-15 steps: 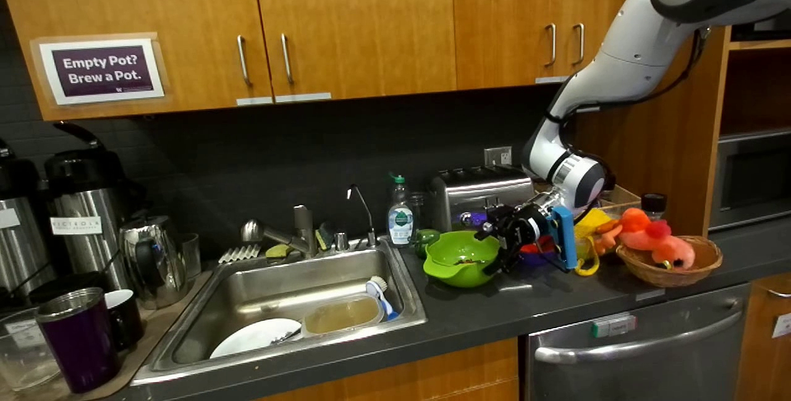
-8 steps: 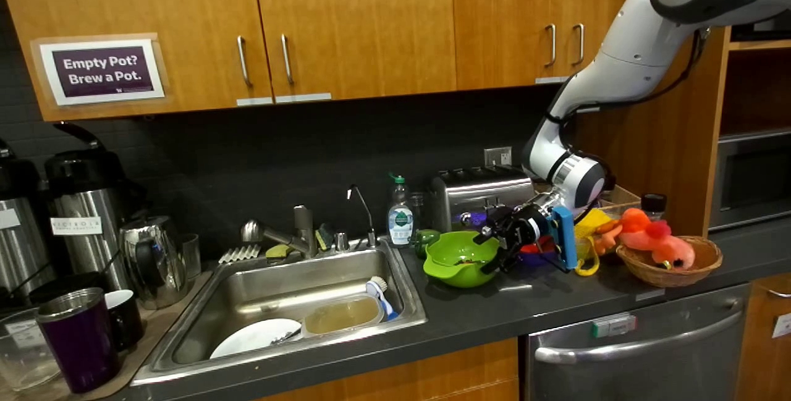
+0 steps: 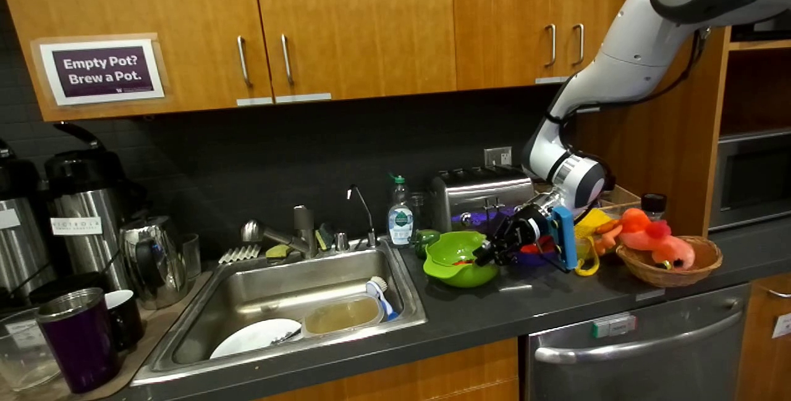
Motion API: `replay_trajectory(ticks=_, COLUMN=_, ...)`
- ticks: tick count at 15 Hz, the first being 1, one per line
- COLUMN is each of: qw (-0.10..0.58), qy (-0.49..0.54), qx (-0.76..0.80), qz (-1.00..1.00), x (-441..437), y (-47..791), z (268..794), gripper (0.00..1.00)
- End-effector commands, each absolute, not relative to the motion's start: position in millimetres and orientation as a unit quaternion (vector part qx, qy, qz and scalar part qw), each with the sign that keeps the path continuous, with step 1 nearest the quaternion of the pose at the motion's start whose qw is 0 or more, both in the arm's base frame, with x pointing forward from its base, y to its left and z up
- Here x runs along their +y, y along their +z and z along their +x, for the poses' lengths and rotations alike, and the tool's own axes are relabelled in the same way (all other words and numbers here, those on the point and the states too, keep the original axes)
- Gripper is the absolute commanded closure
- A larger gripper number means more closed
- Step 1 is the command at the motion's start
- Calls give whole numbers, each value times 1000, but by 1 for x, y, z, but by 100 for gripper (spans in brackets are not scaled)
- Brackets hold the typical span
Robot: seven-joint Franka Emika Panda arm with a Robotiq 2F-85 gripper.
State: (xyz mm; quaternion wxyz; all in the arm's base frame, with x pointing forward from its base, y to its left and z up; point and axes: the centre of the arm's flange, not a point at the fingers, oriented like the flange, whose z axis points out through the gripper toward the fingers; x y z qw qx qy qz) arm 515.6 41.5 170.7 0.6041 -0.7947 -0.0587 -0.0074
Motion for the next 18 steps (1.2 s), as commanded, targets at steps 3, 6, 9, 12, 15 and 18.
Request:
replay_trajectory(ticks=3, qw=609, qy=-7, qx=-56, qz=-791, x=44, y=175, z=518, gripper=100)
replay_trajectory(ticks=6, qw=608, qy=-7, qx=-58, qz=-792, x=44, y=176, z=518, gripper=100)
replay_trajectory(ticks=9, qw=609, qy=-8, qx=-61, qz=-791, x=46, y=178, z=518, gripper=100)
replay_trajectory(ticks=12, qw=608, qy=-9, qx=-67, qz=-791, x=49, y=185, z=518, gripper=100)
replay_trajectory(ticks=15, qw=602, qy=-4, qx=-72, qz=-795, x=55, y=196, z=514, gripper=74)
replay_trajectory(ticks=18, qw=598, qy=-1, qx=-81, qz=-798, x=62, y=208, z=513, gripper=63)
